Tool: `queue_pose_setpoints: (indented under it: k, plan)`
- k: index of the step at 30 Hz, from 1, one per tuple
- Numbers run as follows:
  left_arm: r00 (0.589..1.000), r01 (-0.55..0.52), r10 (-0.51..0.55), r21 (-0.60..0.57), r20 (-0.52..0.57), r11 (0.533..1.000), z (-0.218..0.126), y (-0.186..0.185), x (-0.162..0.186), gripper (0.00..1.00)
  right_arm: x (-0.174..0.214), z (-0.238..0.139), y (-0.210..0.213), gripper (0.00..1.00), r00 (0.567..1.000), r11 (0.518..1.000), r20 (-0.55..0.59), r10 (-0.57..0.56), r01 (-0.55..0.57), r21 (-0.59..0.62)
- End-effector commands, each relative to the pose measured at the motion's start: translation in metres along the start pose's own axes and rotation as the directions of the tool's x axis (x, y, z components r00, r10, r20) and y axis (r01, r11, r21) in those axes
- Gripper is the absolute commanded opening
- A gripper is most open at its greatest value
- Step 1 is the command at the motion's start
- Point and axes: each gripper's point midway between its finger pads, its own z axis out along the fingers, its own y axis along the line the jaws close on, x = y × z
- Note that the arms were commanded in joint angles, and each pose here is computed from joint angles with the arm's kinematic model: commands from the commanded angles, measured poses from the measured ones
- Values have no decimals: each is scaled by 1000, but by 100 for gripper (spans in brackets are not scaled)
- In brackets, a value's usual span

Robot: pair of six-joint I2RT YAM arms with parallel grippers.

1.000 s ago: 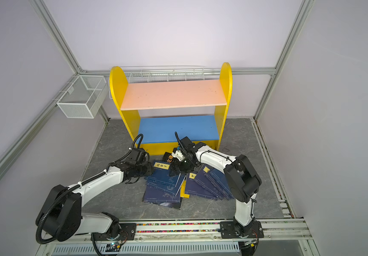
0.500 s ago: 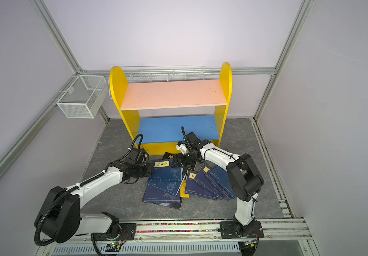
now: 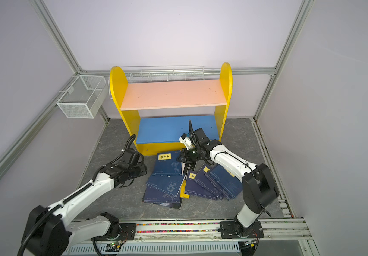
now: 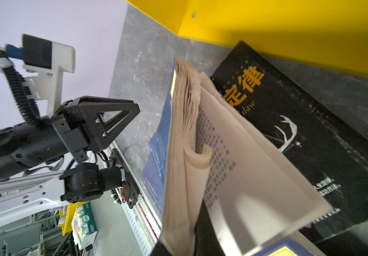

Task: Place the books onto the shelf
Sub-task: 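Lower the blue book onto the blue shelf while the left gripper draws back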

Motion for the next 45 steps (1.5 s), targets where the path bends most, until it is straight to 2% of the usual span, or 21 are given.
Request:
queue_pose_setpoints:
  k: [1,3,5,7,10,14,17,21,23,25,29,34,35,36,37,39,41,43,45]
  plan:
    - [937,249,-210,-112,279,962,-41,49,-34,55,-18,-40,48,7,980,980,117,-160,172,-99]
    - [880,351,-313,-44,357,935,-54,59,-37,62,-29,-60,66,7,963,968,175,-205,226,-110]
    - [838,408,-377,5,394,913,-60,67,-36,64,-39,-77,82,7,941,953,232,-248,280,-113]
    - [815,443,-410,18,409,897,-61,74,-33,64,-52,-91,93,7,916,943,289,-279,319,-100]
    - [825,440,-408,9,391,898,-54,74,-27,66,-78,-99,95,7,877,941,373,-303,338,-32]
    - [860,407,-376,-19,345,913,-41,65,-26,70,-112,-80,64,7,847,964,463,-260,258,69]
    - [877,384,-355,-27,325,923,-37,58,-29,71,-128,-67,47,7,800,972,553,-231,219,89]
    - [887,366,-344,-13,307,931,-33,51,-30,72,-143,-54,32,7,769,976,601,-219,185,119]
    - [888,364,-344,-11,306,931,-33,50,-30,73,-147,-44,25,7,778,976,591,-216,177,124]
    - [889,359,-339,-7,308,933,-33,49,-31,73,-147,-31,21,7,804,977,554,-215,182,114]
    - [896,337,-323,8,304,942,-34,45,-32,73,-140,5,18,7,869,978,454,-197,206,30]
    - [895,336,-323,13,307,942,-35,45,-33,73,-145,37,19,8,912,975,372,-174,213,-67]
    - [895,336,-324,15,306,942,-35,45,-33,73,-148,42,15,11,918,979,363,-157,194,-69]
    - [895,334,-323,18,307,943,-34,44,-33,73,-151,45,11,18,921,983,364,-142,174,-59]
    - [896,332,-322,20,307,943,-35,43,-33,73,-154,46,7,28,921,986,368,-129,158,-49]
    - [896,330,-321,26,306,944,-34,42,-34,73,-160,43,-1,56,914,993,389,-112,121,1]
    - [898,327,-319,26,304,945,-34,41,-34,73,-161,36,-8,73,906,993,408,-113,97,60]
    - [899,324,-317,28,301,946,-33,40,-34,73,-158,26,-17,81,896,988,428,-116,60,143]
    - [900,321,-317,34,300,946,-33,39,-35,74,-154,13,-29,81,886,975,448,-116,15,222]
